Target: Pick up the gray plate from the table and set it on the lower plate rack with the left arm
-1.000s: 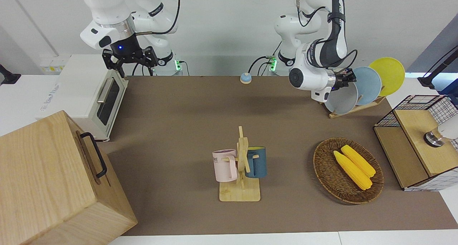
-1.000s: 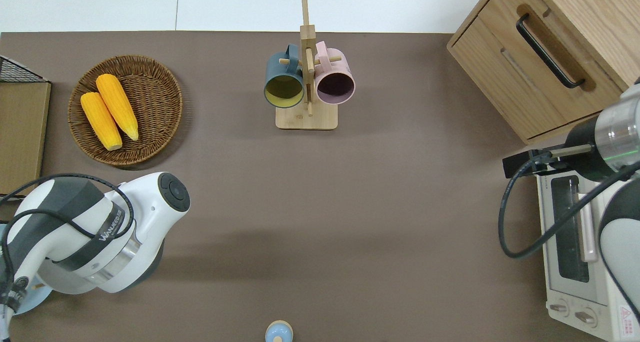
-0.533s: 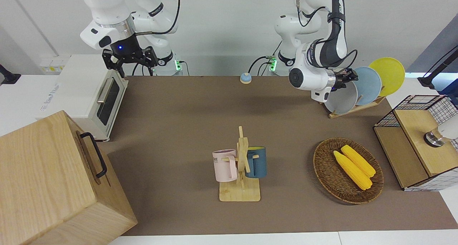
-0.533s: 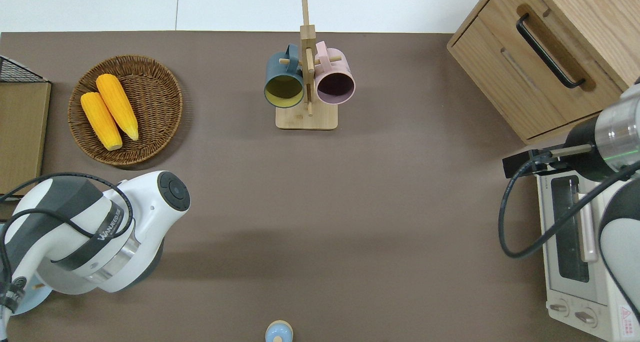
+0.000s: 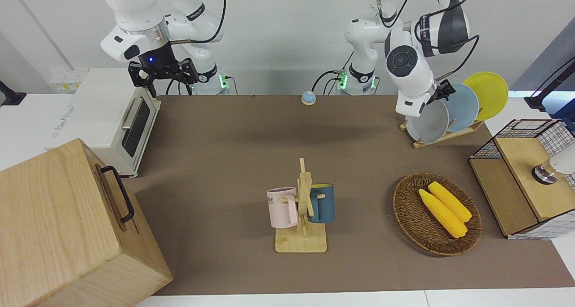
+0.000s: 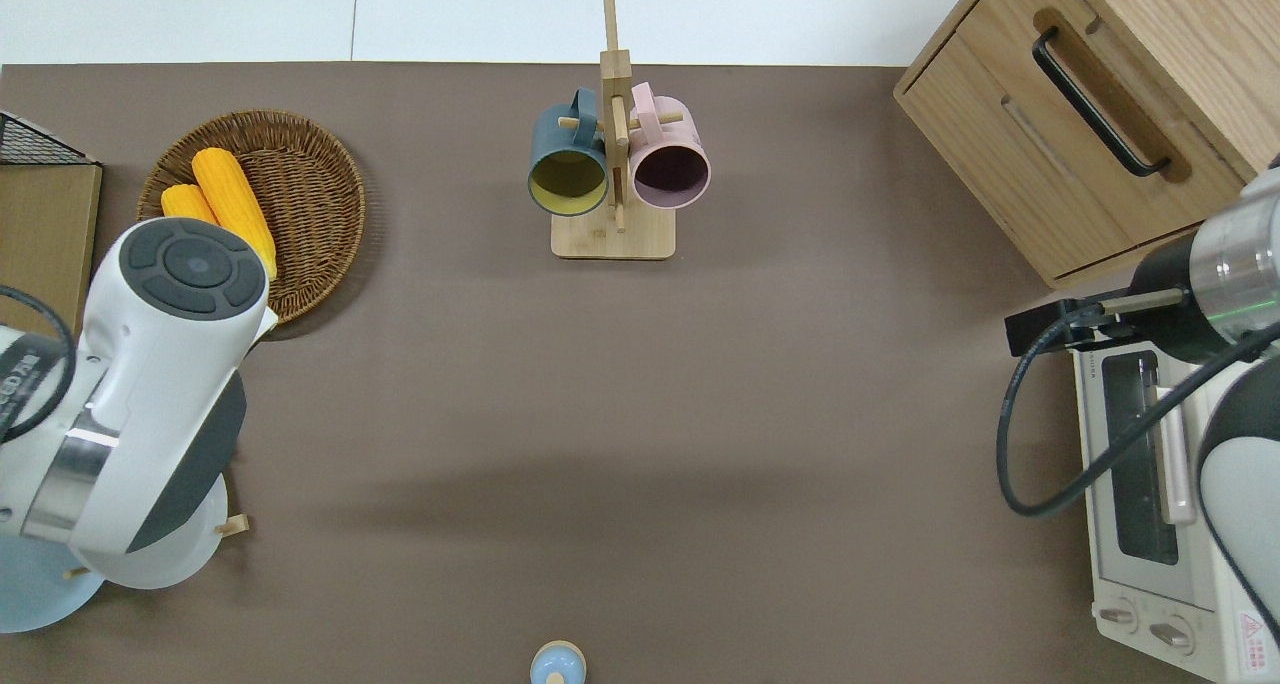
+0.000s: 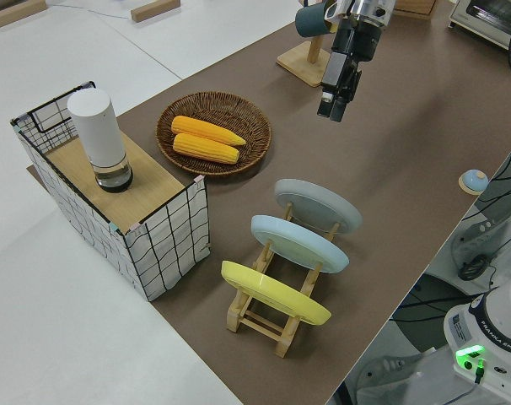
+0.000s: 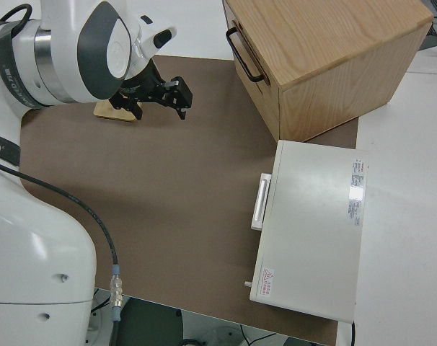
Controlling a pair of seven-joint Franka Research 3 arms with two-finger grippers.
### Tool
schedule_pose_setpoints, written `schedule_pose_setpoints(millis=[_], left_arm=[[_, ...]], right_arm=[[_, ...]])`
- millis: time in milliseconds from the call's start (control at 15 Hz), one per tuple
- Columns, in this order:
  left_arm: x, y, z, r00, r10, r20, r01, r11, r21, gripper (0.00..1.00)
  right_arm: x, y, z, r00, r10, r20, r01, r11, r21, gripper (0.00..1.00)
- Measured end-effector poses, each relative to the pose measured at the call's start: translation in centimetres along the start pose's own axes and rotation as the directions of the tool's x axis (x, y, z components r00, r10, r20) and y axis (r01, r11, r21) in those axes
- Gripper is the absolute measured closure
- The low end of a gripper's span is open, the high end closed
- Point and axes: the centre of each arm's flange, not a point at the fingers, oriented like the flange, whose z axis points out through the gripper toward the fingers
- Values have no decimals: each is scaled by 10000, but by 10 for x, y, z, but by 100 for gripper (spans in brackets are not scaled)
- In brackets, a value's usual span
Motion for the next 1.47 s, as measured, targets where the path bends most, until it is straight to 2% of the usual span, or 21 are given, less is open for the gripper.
schedule_pose_setpoints(millis=[133,267,333,467,600,667,800,1067,1133,1267,1400,1467], left_arm=[[0,-1,-19,9998,170,-33,-173,9940,-1075,0],[1,-11,-49,9977,539,-420,-623,9701,-2344,0],[2,-20,-62,9971,549,-527,-687,9474,-3126,0],[3,-38,-79,9976,376,-579,-599,8880,-4559,0],[2,-49,-93,9966,363,-736,-706,8365,-5434,0],[0,-51,-100,9959,377,-825,-783,8166,-5719,0],[-4,-57,-110,9944,288,-1021,-836,8046,-5879,0],[-18,-62,-122,9875,467,-1508,-1270,8019,-5838,0],[-19,-61,-121,9841,685,-1641,-1523,8013,-5785,0],[-15,-57,-114,9711,1227,-2050,-2198,7946,-5659,0],[-8,-53,-106,9626,1278,-2390,-2445,7902,-5620,0],[-4,-50,-101,9610,1225,-2479,-2458,7895,-5623,0]], right_arm=[[0,0,0,10000,0,0,0,10000,0,1],[0,0,0,10000,0,0,0,10000,0,1],[0,0,0,10000,0,0,0,10000,0,1],[0,0,0,10000,0,0,0,10000,0,1],[0,0,0,10000,0,0,0,10000,0,1],[0,0,0,10000,0,0,0,10000,0,1],[0,0,0,10000,0,0,0,10000,0,1],[0,0,0,10000,0,0,0,10000,0,1],[0,0,0,10000,0,0,0,10000,0,1],[0,0,0,10000,0,0,0,10000,0,1],[0,0,0,10000,0,0,0,10000,0,1],[0,0,0,10000,0,0,0,10000,0,1]])
